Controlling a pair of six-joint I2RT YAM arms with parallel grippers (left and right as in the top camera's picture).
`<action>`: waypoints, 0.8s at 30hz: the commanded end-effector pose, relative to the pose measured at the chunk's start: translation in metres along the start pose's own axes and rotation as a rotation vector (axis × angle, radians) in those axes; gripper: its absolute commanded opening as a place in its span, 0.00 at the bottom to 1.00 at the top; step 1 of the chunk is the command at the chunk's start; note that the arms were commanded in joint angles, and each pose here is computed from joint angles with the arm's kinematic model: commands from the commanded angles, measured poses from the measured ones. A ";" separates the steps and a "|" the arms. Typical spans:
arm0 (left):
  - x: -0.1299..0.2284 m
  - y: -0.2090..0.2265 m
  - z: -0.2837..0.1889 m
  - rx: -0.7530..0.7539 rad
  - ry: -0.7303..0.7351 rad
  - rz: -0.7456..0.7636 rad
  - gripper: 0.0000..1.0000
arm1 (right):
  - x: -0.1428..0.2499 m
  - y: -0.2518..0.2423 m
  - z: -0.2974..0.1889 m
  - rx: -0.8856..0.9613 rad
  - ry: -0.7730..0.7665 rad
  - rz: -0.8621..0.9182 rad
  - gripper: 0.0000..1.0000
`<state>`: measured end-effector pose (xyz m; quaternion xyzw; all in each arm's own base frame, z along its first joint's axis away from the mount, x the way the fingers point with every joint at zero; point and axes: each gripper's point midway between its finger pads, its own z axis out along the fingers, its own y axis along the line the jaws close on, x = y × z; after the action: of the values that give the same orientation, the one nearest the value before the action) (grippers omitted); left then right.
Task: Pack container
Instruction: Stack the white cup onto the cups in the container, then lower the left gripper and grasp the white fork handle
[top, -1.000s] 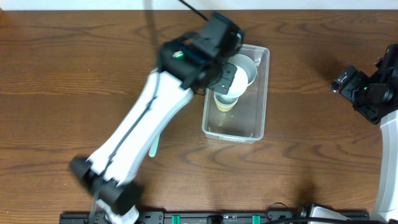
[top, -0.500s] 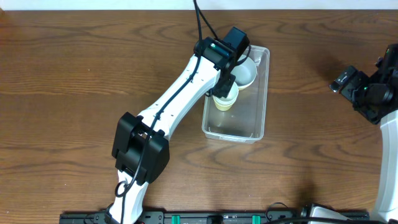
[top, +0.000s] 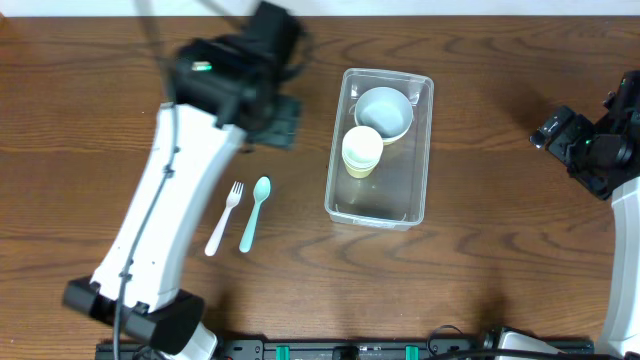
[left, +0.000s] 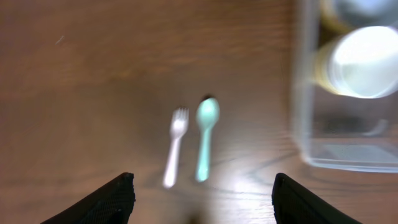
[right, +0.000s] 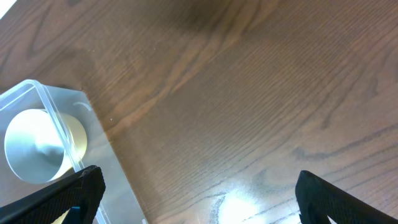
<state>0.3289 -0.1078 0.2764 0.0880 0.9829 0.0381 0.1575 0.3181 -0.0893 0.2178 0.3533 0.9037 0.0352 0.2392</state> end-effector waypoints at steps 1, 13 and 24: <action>0.023 0.021 0.049 -0.062 0.186 -0.032 0.71 | -0.001 -0.002 -0.002 0.001 -0.008 0.015 0.99; 0.139 0.046 0.180 -0.098 0.539 -0.066 0.54 | -0.001 -0.002 -0.002 0.001 -0.008 0.014 0.99; 0.171 0.034 0.239 0.023 0.495 -0.070 0.54 | -0.001 -0.002 -0.002 0.001 -0.008 0.015 0.99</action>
<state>0.2587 -0.0283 0.0100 0.0320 0.9942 0.0584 -0.0840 0.3181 -0.0893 0.2178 0.3532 0.9038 0.0351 0.2392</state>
